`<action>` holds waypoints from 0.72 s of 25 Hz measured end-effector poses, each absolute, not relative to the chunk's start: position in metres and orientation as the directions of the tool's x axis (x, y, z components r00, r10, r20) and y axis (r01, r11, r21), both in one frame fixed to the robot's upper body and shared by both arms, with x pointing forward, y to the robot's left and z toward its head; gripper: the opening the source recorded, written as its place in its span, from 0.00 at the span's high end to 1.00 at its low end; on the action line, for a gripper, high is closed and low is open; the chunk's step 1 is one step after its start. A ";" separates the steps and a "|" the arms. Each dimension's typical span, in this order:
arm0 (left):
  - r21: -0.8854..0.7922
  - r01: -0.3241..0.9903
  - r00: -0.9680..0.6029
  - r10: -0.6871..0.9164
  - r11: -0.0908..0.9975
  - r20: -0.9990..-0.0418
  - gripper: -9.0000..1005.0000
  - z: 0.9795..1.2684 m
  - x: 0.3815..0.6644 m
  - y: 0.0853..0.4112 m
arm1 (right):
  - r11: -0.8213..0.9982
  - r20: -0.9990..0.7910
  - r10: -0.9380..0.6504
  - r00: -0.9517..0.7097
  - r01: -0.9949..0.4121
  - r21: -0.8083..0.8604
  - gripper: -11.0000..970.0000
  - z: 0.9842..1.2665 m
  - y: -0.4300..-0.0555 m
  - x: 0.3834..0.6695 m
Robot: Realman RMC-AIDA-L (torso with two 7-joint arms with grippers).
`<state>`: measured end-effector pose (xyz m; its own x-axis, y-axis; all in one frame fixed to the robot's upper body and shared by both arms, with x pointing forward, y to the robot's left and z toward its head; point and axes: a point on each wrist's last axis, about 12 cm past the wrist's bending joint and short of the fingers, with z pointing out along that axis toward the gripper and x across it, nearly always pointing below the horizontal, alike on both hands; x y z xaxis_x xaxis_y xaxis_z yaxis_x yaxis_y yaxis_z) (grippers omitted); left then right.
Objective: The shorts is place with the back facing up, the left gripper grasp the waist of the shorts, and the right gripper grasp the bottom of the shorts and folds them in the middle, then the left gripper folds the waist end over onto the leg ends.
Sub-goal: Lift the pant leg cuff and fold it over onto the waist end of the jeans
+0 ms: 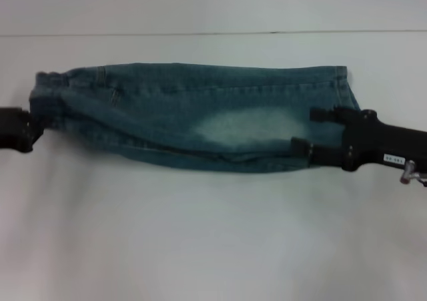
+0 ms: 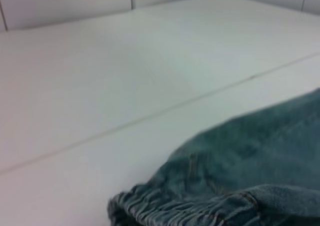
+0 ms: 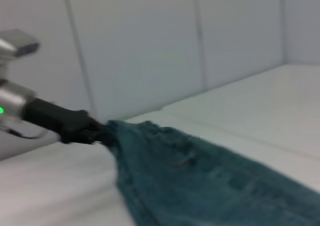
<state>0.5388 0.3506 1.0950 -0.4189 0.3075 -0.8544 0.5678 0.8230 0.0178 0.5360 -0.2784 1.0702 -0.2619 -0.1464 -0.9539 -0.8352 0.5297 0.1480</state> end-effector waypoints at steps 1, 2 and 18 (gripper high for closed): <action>0.016 0.575 -0.413 0.307 0.818 -0.858 0.90 1.101 0.541 0.349 | 0.546 -0.956 -0.139 -0.258 -0.826 0.144 0.16 1.068 -0.278 0.537; 0.018 0.581 -0.407 0.309 0.814 -0.860 0.91 1.106 0.543 0.347 | 0.564 -0.959 -0.130 -0.250 -0.815 0.136 0.17 1.067 -0.278 0.539; -0.027 0.638 -0.339 0.249 0.769 -0.907 0.91 1.172 0.564 0.319 | 0.709 -0.963 -0.177 -0.203 -0.705 0.018 0.56 1.035 -0.234 0.574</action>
<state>0.5641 0.3194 1.1716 -0.3386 0.2493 -0.9073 0.6382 0.7694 -0.0268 0.5740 -0.2336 1.0348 -0.2033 -0.1775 -0.9629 -0.7048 0.7092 0.0181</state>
